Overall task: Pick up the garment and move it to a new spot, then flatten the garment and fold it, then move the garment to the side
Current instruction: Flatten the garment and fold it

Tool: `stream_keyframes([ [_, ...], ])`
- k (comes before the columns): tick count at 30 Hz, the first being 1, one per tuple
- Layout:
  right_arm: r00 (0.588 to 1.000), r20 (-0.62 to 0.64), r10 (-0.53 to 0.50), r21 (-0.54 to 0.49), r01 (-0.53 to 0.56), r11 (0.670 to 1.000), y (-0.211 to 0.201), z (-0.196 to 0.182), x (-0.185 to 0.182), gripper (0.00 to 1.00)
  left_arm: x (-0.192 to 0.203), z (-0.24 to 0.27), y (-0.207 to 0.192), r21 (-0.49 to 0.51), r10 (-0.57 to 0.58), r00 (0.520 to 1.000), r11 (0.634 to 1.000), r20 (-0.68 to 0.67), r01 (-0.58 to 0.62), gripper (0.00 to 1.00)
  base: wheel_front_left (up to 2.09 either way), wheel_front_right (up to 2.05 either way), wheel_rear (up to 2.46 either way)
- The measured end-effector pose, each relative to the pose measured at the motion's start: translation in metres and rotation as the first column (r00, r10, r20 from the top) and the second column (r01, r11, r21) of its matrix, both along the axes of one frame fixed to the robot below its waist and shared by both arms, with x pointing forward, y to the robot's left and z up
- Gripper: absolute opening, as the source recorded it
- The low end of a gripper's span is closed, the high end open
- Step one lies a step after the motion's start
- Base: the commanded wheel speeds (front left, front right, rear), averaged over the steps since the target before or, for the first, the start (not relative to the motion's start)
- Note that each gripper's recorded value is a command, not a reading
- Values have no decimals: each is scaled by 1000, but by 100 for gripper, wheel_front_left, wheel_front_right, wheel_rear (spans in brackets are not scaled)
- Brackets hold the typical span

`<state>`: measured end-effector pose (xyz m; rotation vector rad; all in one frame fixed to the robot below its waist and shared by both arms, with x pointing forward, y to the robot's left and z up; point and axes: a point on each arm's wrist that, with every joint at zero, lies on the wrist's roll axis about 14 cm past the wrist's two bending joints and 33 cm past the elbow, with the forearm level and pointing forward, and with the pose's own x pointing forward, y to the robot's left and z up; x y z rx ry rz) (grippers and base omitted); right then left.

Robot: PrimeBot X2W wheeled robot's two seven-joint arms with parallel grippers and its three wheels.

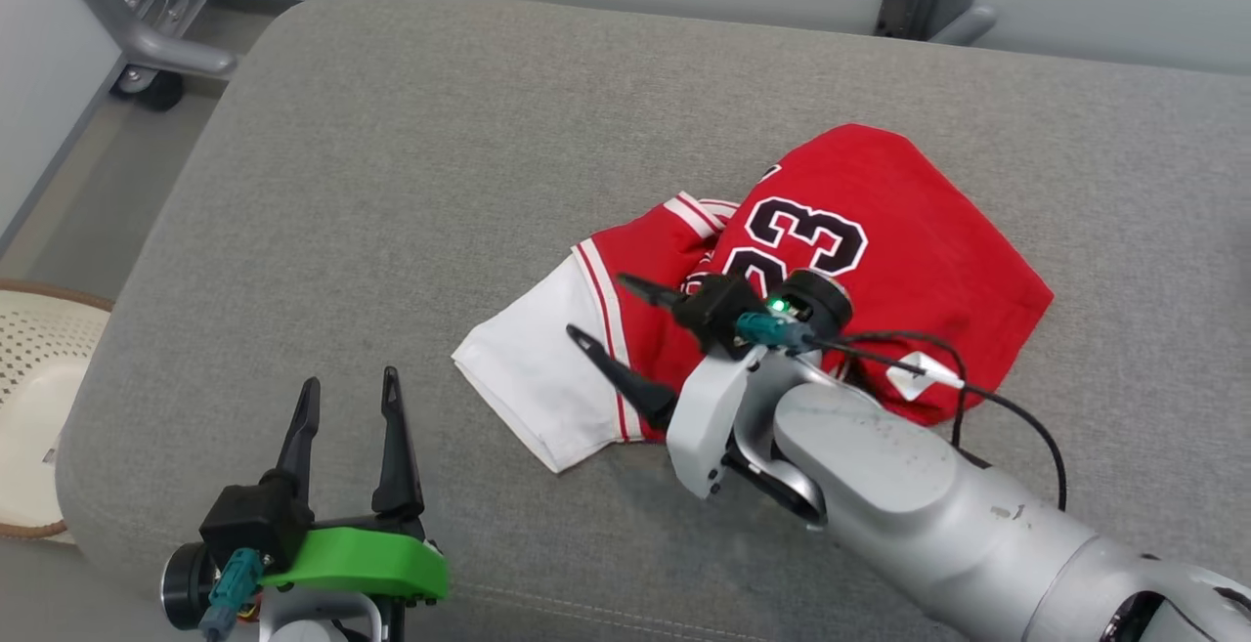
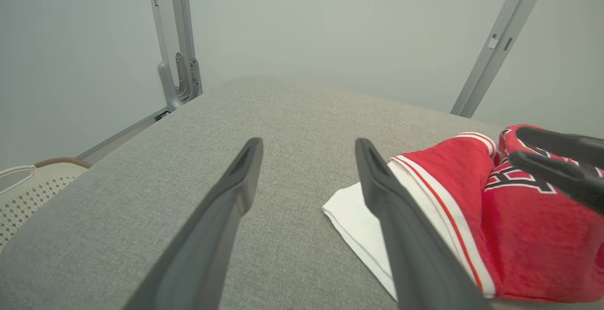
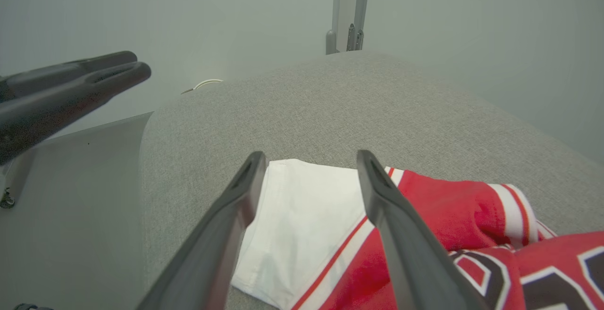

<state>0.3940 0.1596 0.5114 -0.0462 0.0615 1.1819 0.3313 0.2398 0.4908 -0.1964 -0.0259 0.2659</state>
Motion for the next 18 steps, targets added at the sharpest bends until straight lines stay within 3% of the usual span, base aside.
stream_keyframes([
  [7, 968, 45, -245, 99, 240, 966, -65, 31, 57, 100, 11, 2, -14, 0, -50, 999, 999, 10, 50, 100, 0, 0, 0],
  [13, 894, 12, -448, 92, 445, 891, -139, 7, 70, 100, 19, 2, -26, -4, -92, 996, 996, 15, 92, 100, 0, 0, 0],
  [18, 847, -33, -530, 41, 531, 846, -173, -26, 60, 100, 22, 1, -30, -5, -105, 994, 994, 13, 105, 100, 0, 0, 0],
])
